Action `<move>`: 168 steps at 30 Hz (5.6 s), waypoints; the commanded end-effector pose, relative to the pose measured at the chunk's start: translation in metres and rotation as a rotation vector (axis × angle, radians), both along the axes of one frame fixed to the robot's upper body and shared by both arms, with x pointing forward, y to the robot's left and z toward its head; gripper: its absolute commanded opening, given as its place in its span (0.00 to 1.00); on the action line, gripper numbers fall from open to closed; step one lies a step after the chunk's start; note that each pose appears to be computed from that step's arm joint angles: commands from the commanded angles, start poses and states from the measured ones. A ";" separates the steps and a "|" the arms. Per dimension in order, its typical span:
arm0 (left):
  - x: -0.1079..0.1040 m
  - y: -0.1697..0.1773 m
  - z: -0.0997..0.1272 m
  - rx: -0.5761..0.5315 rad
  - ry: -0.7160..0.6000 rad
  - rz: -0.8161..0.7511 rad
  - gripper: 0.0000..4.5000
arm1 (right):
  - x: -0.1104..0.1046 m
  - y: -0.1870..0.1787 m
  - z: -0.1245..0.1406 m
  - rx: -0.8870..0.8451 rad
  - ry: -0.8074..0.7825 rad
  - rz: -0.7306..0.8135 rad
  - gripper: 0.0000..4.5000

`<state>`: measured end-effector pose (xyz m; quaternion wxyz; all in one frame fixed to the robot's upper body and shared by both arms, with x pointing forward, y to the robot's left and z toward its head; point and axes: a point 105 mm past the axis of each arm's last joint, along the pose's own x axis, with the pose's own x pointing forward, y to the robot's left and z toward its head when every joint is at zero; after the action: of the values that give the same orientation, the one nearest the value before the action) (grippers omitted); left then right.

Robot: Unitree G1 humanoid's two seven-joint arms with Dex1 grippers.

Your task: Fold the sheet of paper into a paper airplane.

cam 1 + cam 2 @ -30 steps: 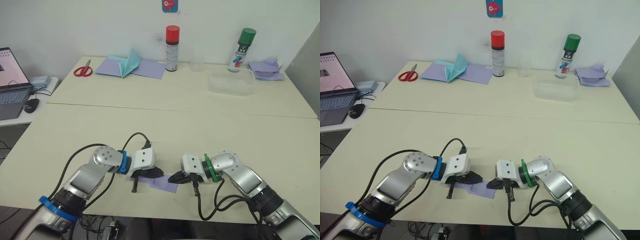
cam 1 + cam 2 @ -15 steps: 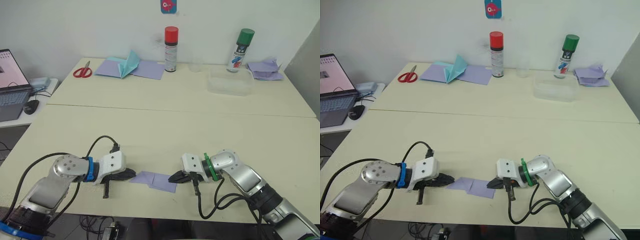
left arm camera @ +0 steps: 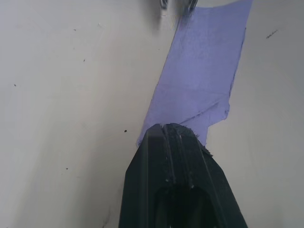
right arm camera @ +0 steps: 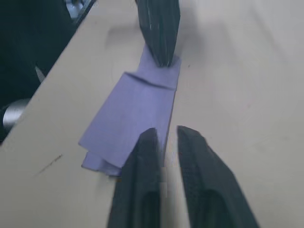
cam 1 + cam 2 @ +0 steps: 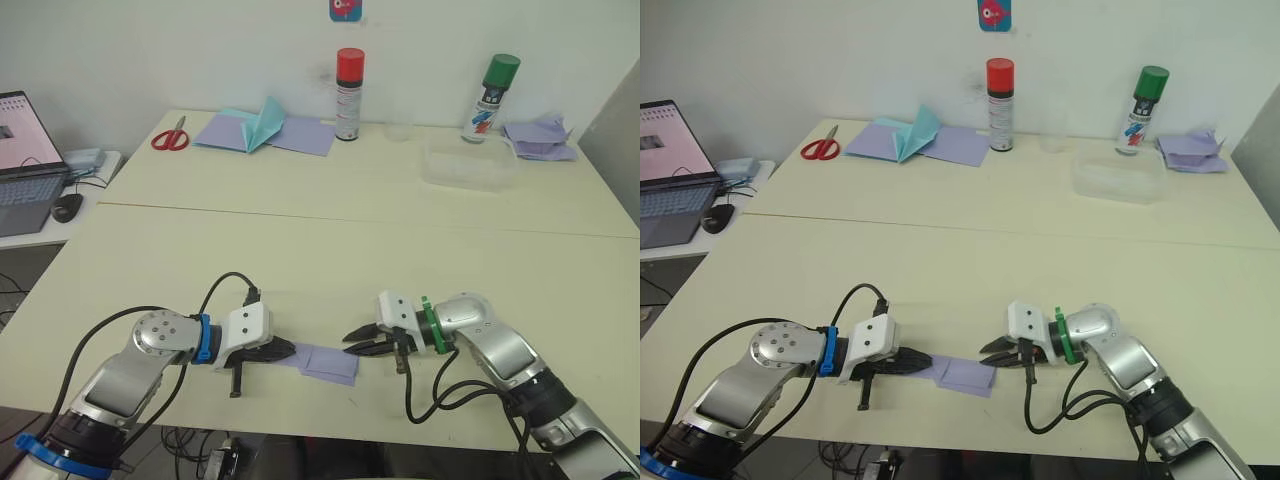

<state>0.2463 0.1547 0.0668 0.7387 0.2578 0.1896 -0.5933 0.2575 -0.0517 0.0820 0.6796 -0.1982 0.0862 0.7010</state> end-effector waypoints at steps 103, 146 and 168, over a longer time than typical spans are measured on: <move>-0.017 0.020 0.090 -0.125 -0.071 0.082 0.74 | 0.034 0.000 -0.006 0.043 0.028 -0.374 0.53; -0.010 -0.011 0.117 -0.284 -0.138 0.065 1.00 | 0.042 -0.042 0.014 -0.132 0.132 -0.566 0.00; 0.006 -0.066 0.126 -0.309 -0.154 -0.216 1.00 | 0.044 -0.158 0.011 0.035 0.207 -1.449 0.00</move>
<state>0.2531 0.0902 0.1853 0.7222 0.1886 0.0279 -0.6649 0.3011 -0.1948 0.0870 0.9576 -0.0002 0.2625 0.1186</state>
